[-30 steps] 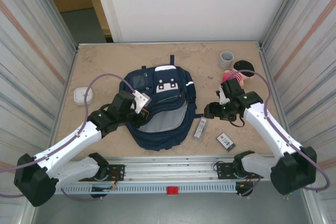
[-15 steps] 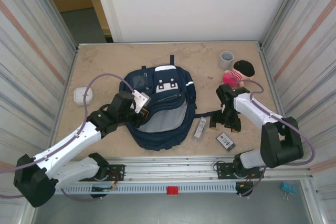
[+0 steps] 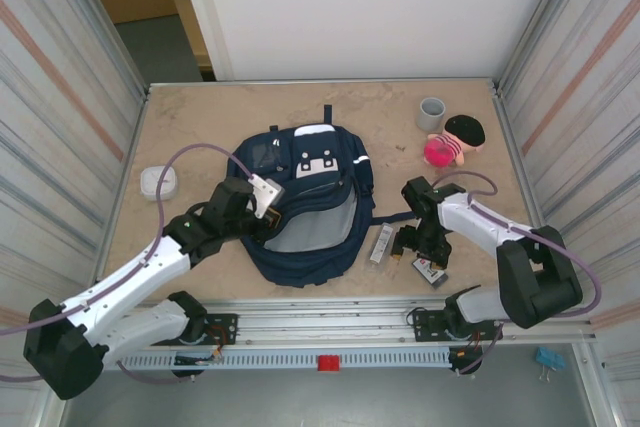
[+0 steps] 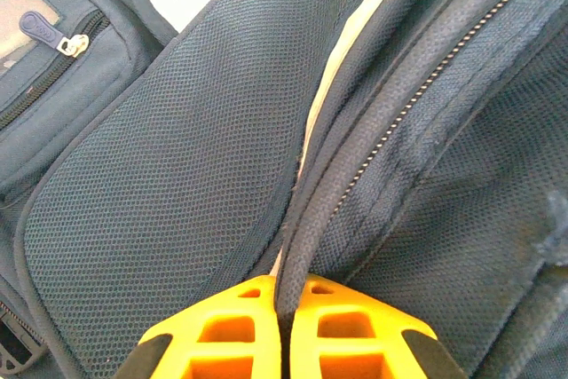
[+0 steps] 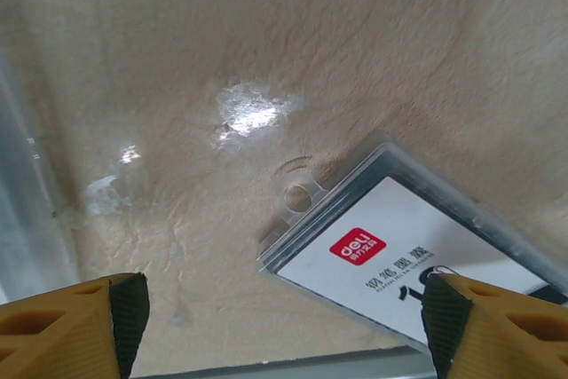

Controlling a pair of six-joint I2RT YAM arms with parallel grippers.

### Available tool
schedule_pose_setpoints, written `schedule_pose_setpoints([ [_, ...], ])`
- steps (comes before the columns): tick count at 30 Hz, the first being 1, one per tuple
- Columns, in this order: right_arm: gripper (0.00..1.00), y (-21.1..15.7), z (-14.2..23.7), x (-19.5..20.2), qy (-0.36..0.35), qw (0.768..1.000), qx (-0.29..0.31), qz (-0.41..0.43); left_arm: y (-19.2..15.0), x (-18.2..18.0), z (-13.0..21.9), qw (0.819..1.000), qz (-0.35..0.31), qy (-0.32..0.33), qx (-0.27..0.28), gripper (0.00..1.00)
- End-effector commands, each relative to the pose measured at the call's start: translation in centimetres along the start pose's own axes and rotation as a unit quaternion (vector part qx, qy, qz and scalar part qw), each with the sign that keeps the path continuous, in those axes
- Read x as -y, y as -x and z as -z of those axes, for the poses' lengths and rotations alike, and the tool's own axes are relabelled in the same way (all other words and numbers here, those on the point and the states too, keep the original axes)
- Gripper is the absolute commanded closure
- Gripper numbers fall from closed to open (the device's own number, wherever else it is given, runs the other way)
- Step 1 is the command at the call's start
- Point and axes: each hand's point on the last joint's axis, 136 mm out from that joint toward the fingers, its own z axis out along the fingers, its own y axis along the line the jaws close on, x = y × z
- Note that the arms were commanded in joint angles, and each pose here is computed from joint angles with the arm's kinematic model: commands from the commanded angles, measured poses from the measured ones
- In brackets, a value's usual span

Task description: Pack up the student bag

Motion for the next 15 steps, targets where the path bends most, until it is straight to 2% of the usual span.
schedule_pose_setpoints([
  [1,0.22,0.9,-0.3,-1.4,0.055,0.998,0.018,-0.034,-0.6,-1.2,0.4,0.999,0.015,0.031,0.0,0.98],
  [5,0.27,2.0,-0.5,-2.6,0.097,0.994,0.028,-0.042,-0.7,-1.2,0.6,0.999,0.017,0.031,0.003,0.98],
  [10,0.31,4.6,1.2,-5.8,0.181,0.981,0.055,-0.037,-0.5,-1.2,0.8,0.999,0.019,0.031,0.007,0.98],
  [15,0.31,6.9,3.9,-7.2,0.199,0.975,0.097,-0.004,-0.5,-1.4,1.0,0.999,0.019,0.037,0.01,0.98],
])
